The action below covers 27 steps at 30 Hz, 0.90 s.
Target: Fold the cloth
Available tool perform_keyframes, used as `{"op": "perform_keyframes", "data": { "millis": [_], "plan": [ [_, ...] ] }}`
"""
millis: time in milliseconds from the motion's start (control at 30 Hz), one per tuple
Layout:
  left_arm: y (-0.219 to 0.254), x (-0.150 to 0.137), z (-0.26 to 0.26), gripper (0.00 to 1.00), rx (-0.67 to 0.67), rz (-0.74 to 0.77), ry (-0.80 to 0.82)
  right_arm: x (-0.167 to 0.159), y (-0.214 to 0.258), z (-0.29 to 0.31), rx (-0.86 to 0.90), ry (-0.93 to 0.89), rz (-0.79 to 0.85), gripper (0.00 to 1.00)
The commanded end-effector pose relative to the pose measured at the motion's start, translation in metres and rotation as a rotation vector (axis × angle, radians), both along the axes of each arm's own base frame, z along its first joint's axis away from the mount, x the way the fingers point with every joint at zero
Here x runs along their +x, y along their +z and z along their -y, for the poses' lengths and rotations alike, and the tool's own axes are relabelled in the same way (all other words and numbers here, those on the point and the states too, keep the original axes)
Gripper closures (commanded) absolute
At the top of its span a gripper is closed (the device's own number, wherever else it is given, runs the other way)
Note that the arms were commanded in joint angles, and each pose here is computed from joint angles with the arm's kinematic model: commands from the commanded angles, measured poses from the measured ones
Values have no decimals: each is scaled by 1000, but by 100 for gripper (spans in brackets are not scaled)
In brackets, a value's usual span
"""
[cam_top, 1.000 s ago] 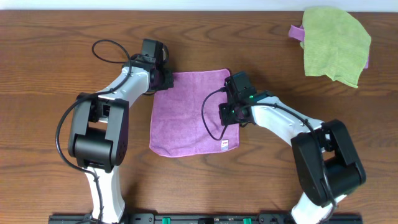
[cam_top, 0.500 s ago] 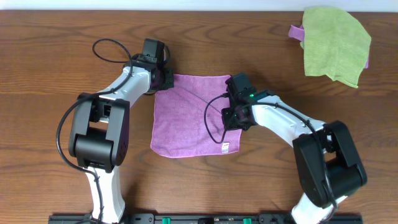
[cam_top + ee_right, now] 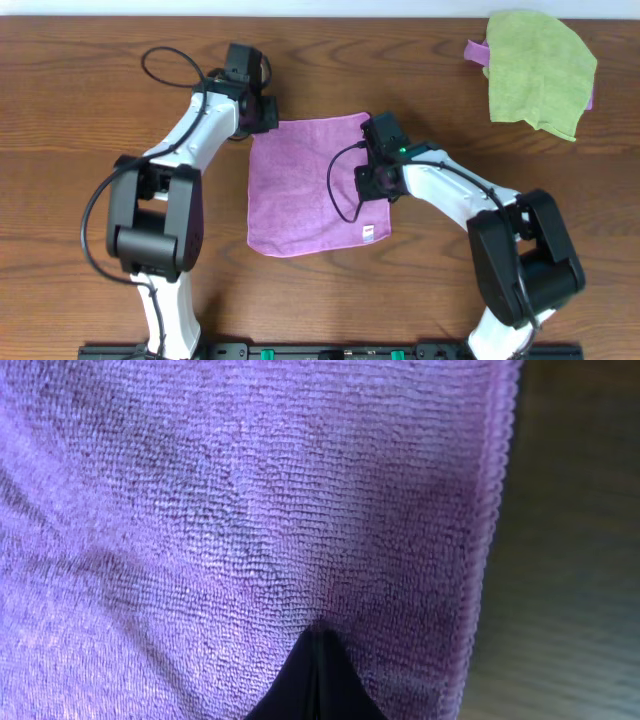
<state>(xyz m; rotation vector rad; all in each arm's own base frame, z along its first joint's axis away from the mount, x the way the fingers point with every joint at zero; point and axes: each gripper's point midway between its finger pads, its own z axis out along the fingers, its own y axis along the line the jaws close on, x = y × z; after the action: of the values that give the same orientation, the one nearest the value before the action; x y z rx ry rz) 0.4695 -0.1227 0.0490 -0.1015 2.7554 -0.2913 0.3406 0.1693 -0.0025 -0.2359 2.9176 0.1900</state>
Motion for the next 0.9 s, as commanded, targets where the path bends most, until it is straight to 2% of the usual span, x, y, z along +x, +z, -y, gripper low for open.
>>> {"op": "perform_keyframes", "data": {
  "millis": [0,233,400,500,700,867],
  "plan": [
    [50,11,-1,94,-6,115,-31,16,3,4,-59,-25,33,99],
    [51,5,-4,94,10,100,-29,25,14,0,-54,-19,49,99],
    [30,-9,-28,94,119,35,12,20,13,5,-80,-21,30,99],
    [15,-18,-42,94,129,-7,36,20,13,7,-91,-23,32,99],
    [-18,-43,-52,94,54,-96,49,20,13,7,-93,-15,33,99],
    [-19,-36,-40,94,34,-51,25,21,13,7,-90,-17,36,99]
  ]
}}
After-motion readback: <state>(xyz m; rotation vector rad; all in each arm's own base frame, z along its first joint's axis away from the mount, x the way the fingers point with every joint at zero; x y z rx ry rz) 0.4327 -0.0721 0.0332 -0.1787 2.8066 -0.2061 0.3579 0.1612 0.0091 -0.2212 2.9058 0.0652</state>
